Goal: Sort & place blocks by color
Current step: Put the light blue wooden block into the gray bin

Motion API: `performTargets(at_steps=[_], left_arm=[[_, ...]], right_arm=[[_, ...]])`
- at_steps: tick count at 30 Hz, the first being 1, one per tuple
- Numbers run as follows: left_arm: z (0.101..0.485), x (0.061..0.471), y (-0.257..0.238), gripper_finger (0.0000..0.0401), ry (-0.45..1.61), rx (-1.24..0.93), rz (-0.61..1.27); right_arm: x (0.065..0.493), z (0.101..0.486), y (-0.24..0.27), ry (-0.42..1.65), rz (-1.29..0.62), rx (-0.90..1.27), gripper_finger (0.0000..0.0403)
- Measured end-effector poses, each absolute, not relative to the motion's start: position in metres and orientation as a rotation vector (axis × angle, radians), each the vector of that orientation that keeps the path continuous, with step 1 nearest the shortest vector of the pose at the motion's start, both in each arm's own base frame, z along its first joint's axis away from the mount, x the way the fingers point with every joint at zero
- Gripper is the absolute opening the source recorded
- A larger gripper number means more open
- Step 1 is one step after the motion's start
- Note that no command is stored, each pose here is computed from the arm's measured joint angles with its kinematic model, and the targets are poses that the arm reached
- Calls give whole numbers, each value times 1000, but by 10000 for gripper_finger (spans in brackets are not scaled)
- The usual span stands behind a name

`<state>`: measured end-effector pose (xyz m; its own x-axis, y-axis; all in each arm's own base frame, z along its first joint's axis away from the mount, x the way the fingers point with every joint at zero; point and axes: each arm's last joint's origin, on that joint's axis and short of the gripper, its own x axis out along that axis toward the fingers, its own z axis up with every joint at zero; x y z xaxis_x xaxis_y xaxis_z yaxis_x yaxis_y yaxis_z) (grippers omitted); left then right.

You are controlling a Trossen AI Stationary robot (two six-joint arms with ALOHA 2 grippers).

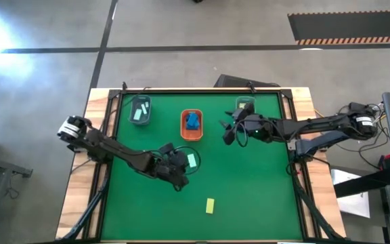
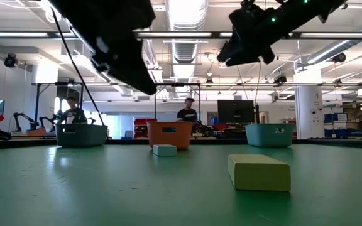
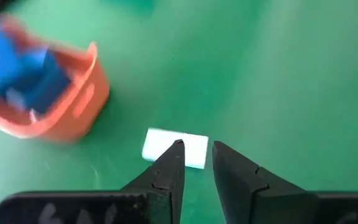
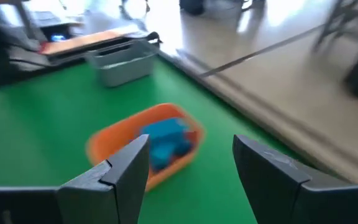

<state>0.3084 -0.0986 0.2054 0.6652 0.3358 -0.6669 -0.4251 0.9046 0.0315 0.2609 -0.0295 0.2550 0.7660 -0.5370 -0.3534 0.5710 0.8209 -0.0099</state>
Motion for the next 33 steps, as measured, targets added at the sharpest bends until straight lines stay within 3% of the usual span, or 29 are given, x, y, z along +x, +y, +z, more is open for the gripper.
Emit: performTargets(at_steps=[5, 14, 33], left_arm=[[222, 289, -99, 65, 717, 78, 305], [228, 236, -84, 65, 534, 86, 228], [251, 169, -56, 65, 286, 148, 159]], right_arm=[[279, 258, -23, 354, -526, 194, 219], [327, 274, 4, 341, -451, 215, 219], [380, 254, 50, 728, -574, 298, 219]])
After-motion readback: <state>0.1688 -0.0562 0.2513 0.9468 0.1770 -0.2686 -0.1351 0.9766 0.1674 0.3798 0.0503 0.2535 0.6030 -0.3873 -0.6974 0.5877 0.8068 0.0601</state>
